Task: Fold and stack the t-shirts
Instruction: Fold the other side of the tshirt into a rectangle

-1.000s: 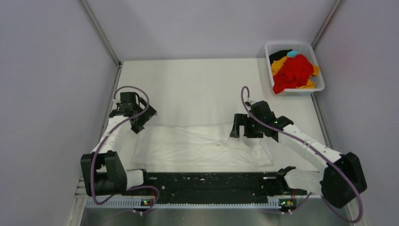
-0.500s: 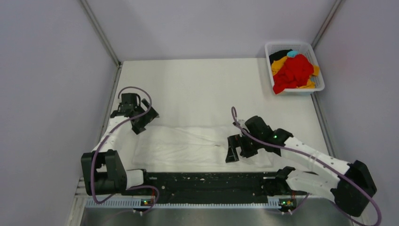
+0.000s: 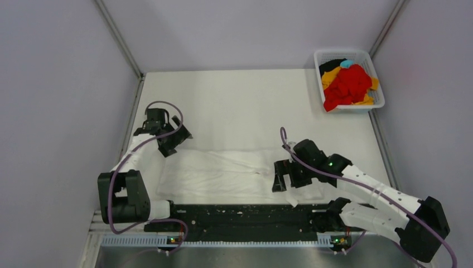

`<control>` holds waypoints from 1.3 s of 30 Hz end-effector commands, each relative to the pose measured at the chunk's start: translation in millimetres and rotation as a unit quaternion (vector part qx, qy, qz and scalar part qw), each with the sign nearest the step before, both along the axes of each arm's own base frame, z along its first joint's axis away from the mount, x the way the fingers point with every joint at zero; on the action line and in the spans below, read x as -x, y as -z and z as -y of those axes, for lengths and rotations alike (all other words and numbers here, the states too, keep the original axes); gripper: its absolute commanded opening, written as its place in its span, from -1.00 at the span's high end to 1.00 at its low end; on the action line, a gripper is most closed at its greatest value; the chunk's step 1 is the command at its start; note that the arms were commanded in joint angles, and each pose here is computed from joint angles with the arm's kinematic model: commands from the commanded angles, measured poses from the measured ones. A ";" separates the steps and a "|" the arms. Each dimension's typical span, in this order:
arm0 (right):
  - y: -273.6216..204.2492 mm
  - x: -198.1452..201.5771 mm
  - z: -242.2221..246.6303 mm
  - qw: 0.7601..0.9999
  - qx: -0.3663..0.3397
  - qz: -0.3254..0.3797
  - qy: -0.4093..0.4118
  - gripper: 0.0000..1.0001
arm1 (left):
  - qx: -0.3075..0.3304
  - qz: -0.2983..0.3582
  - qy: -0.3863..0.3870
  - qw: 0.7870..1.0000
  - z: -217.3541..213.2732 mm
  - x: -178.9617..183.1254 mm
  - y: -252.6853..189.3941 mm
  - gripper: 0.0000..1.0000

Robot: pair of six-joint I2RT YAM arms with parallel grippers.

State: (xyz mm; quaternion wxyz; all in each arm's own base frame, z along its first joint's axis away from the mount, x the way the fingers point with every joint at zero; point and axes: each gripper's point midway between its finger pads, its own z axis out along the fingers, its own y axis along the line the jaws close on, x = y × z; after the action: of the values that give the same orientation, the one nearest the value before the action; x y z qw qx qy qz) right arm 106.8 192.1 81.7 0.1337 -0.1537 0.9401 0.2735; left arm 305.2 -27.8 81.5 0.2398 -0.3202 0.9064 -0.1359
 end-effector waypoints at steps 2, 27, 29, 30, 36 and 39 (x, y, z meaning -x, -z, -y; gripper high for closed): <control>-29.4 -43.4 -18.8 0.995 -0.044 0.081 0.036 -0.97 | 0.004 0.027 0.019 0.999 5.9 -11.8 -12.1 -0.97; -9.3 -17.0 -99.5 0.982 -0.072 0.023 -0.176 -0.98 | -0.005 0.014 0.027 1.000 6.9 0.1 -9.0 -0.97; -7.5 -33.2 -86.9 0.992 -0.037 0.048 -0.113 -0.97 | -0.002 0.015 0.030 0.999 8.6 1.1 -9.1 -0.97; -8.8 -39.5 -78.3 0.995 -0.027 0.052 -0.080 -0.97 | 0.000 0.015 0.030 0.999 9.3 2.4 -9.0 -0.97; 1.4 -65.4 -19.4 0.993 -0.026 0.003 0.117 -0.98 | 0.025 0.011 0.061 0.998 27.1 15.3 -3.7 -0.98; 17.6 -69.1 2.0 0.985 -0.007 -0.016 0.173 -0.97 | 0.032 0.002 0.094 0.995 46.3 25.1 3.9 -0.97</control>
State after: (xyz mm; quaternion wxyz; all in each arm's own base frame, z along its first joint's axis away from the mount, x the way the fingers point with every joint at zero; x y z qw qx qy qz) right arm 173.1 216.8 83.0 0.1788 -0.0798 0.9362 0.2919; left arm 289.6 -49.6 78.4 0.2227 -0.2821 0.9195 -0.1594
